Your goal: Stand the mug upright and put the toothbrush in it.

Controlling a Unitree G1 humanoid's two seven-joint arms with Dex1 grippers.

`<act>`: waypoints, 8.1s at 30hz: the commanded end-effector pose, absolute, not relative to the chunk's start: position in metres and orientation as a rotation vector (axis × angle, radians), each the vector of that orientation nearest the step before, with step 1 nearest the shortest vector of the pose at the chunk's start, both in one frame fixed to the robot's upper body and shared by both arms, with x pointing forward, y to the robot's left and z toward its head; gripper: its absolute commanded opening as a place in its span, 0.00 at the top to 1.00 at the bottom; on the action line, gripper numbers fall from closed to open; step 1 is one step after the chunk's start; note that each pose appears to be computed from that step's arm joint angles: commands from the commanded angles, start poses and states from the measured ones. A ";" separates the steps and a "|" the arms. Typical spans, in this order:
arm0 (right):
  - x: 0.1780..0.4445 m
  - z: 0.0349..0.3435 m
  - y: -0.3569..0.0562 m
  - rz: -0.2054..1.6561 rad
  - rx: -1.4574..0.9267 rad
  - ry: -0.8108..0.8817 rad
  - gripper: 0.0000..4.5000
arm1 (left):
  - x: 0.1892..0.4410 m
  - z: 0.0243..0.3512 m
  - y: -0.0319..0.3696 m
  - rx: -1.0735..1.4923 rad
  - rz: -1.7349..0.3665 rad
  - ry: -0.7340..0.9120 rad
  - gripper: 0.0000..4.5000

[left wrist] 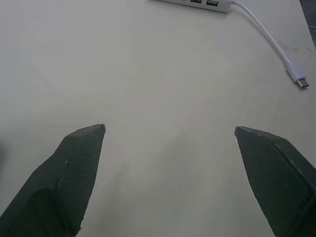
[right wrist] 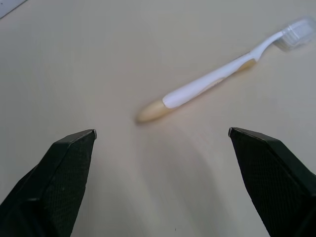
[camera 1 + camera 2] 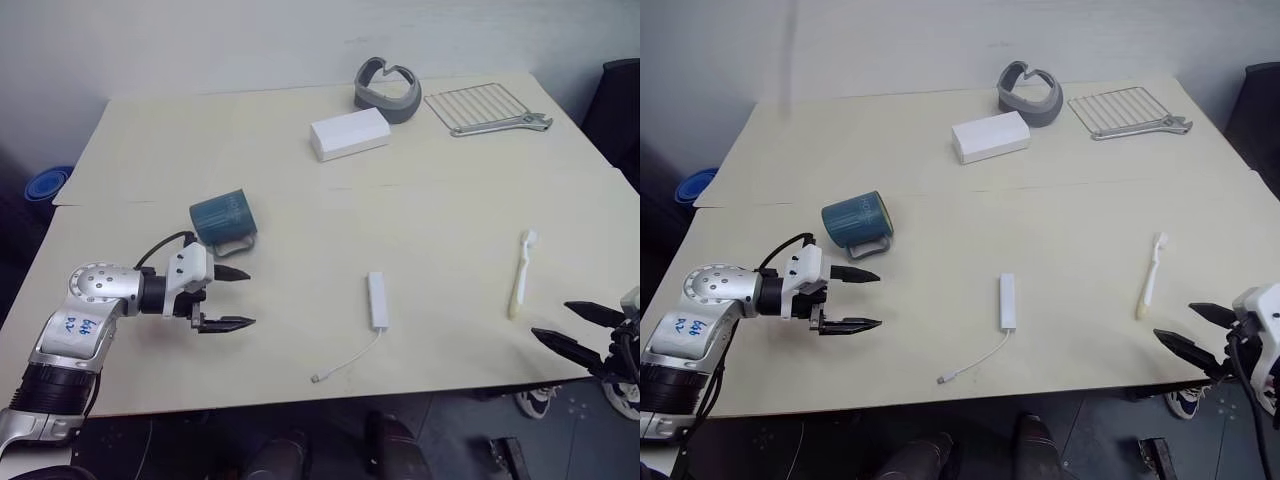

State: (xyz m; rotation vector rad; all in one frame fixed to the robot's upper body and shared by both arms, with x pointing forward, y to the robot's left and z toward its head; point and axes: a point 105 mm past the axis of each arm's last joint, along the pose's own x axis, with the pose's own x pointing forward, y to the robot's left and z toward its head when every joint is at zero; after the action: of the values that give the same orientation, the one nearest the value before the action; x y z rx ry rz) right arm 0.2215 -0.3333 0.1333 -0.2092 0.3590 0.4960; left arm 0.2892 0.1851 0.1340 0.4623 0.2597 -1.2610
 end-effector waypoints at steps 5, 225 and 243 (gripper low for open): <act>0.220 0.142 -0.341 0.485 -0.249 0.344 0.00 | 0.290 0.138 0.187 0.472 -1.246 0.241 0.01; 0.335 0.146 -0.319 -0.121 0.019 0.368 0.00 | 0.236 0.248 0.147 0.371 -1.563 0.134 0.01; 0.354 0.116 -0.276 0.067 0.071 0.488 0.61 | 0.239 0.244 0.139 0.391 -1.527 0.101 0.00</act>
State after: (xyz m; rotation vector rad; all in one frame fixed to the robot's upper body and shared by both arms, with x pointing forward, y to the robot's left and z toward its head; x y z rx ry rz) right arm 0.3574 -0.2870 0.1281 0.0640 0.4403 0.0201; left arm 0.2436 0.1425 0.2373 0.3586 0.1351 -1.5125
